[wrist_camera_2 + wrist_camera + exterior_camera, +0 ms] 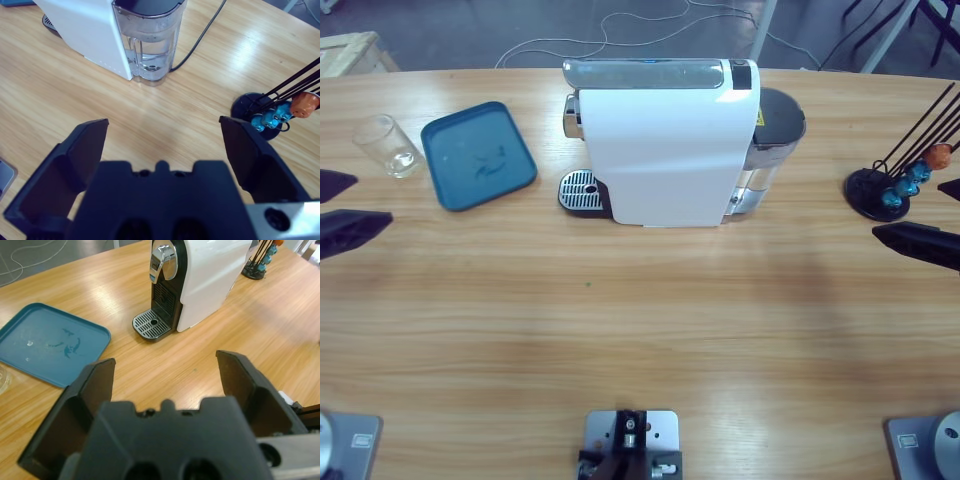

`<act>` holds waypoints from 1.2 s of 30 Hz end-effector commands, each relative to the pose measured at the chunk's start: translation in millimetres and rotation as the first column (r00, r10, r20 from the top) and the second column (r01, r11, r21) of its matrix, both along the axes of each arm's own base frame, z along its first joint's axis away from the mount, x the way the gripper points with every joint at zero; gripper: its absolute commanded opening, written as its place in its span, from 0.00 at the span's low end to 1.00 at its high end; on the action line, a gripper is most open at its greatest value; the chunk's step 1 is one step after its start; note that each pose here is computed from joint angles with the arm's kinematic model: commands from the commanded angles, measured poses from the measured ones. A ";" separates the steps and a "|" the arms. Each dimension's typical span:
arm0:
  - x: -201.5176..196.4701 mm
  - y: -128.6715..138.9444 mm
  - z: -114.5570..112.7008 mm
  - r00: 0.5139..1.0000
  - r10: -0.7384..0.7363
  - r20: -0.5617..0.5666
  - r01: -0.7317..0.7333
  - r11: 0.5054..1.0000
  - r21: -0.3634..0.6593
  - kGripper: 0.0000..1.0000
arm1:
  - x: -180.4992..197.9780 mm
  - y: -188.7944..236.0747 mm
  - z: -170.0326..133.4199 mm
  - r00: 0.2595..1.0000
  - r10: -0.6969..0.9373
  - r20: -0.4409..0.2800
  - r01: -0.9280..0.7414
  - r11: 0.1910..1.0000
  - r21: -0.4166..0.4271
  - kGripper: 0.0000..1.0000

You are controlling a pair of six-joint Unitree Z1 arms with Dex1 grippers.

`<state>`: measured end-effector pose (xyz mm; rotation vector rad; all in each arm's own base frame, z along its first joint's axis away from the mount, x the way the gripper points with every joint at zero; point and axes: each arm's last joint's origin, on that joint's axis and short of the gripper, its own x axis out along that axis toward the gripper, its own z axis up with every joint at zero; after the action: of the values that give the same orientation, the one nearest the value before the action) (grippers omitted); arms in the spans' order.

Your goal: Pour coffee

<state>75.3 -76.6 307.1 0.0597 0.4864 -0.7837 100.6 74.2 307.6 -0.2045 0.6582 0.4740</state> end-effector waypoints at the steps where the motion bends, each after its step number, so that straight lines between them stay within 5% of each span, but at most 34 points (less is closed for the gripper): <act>1: 4.2 -2.3 -10.4 1.000 0.009 -0.029 -0.008 0.999 0.035 0.86 | 2.0 -1.7 -9.4 0.999 -0.033 -0.018 0.032 0.999 -0.020 0.96; 9: 7.0 -5.5 -9.6 0.999 0.002 -0.038 -0.001 0.999 0.038 0.86 | 2.4 -1.2 -9.3 0.999 -0.030 -0.020 0.030 0.999 -0.019 0.95; 12: 12.2 -9.5 10.3 0.998 0.016 -0.054 -0.018 1.000 -0.023 0.86 | 2.7 -0.9 -9.5 0.999 -0.030 -0.022 0.030 0.999 -0.020 0.93; 13: 15.4 -11.1 20.6 0.997 0.012 -0.081 -0.019 0.996 -0.086 0.82 | 3.3 -0.5 -9.8 0.999 -0.030 -0.024 0.030 0.999 -0.022 0.93; 15: 28.2 -18.4 37.6 0.984 -0.042 -0.175 0.004 0.977 -0.214 0.45 | 4.3 0.4 -9.9 0.999 -0.029 -0.028 0.029 0.999 -0.024 0.93; 16: 36.5 -20.9 41.2 0.972 -0.053 -0.227 -0.010 0.963 -0.269 0.43 | 4.9 1.0 -9.8 0.999 -0.029 -0.029 0.029 0.999 -0.025 0.93; 18: 49.9 -18.5 46.3 0.955 -0.037 -0.293 -0.080 0.922 -0.378 0.48 | 5.6 1.5 -10.3 0.999 -0.030 -0.032 0.029 0.999 -0.028 0.93; 20: 68.1 -10.5 49.0 0.931 0.006 -0.364 -0.186 0.867 -0.462 0.74 | 5.6 1.5 -10.3 0.999 -0.030 -0.032 0.029 0.999 -0.028 0.93; 21: 82.1 -8.3 46.1 0.904 0.000 -0.427 -0.233 0.837 -0.495 0.79 | 5.6 1.5 -10.3 0.999 -0.030 -0.032 0.029 0.999 -0.028 0.93; 29: 133.6 -18.1 19.7 0.756 -0.084 -0.649 -0.368 0.766 -0.527 0.78 | 4.0 0.2 -10.1 0.999 -0.029 -0.027 0.029 0.999 -0.024 0.92; 36: 169.3 -40.6 21.6 0.721 -0.172 -0.671 -0.333 0.764 -0.553 0.78 | 4.1 0.2 -10.1 0.999 -0.029 -0.028 0.029 0.999 -0.024 0.89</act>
<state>207.7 -97.1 334.9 -0.9185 0.8195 -0.7843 101.9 75.2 306.8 -0.2071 0.6639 0.4731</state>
